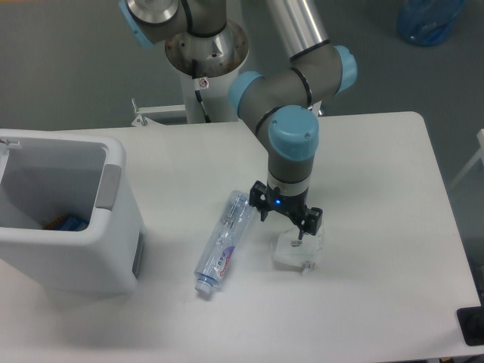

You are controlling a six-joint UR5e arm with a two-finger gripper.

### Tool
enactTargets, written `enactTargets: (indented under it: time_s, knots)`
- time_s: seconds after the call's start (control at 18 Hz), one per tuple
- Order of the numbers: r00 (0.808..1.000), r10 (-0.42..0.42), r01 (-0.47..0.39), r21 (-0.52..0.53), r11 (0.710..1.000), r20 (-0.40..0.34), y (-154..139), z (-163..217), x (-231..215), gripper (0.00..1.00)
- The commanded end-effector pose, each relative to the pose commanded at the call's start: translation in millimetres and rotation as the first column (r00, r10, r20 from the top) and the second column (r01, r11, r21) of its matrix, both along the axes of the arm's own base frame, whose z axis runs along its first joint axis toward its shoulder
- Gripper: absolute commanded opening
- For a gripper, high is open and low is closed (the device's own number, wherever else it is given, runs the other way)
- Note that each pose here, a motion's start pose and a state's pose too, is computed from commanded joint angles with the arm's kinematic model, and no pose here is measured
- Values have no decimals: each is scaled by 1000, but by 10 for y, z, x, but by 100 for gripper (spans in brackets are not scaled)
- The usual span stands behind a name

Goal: Place the trash in the trash can
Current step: 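Close the gripper on the white tissue, then lift the tissue and carry it over the white trash bin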

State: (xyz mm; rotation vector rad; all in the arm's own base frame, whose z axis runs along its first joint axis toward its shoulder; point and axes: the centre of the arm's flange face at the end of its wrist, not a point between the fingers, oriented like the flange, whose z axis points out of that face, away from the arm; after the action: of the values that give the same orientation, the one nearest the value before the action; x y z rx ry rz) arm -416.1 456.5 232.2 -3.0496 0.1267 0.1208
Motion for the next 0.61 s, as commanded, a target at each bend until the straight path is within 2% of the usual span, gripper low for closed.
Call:
enactTargets:
  time_s: [0.06,0.11,0.17,0.22,0.39,0.61]
  knots:
    - [1000,-2,2,-16,1000,-13,16,-37,5,44]
    - [1000,-3,2,-35,999,-25,34,-51,35,28]
    - [999,1,-3,-49,999,-33,58,-60,67,7]
    - [999,15,-17,-47,999,-37,72,-52,75,0]
    - [996,77,-78,-23,997,-49,131,41,16,0]
    - [993,95,-95,10,995,-69,153,234,-45,0]
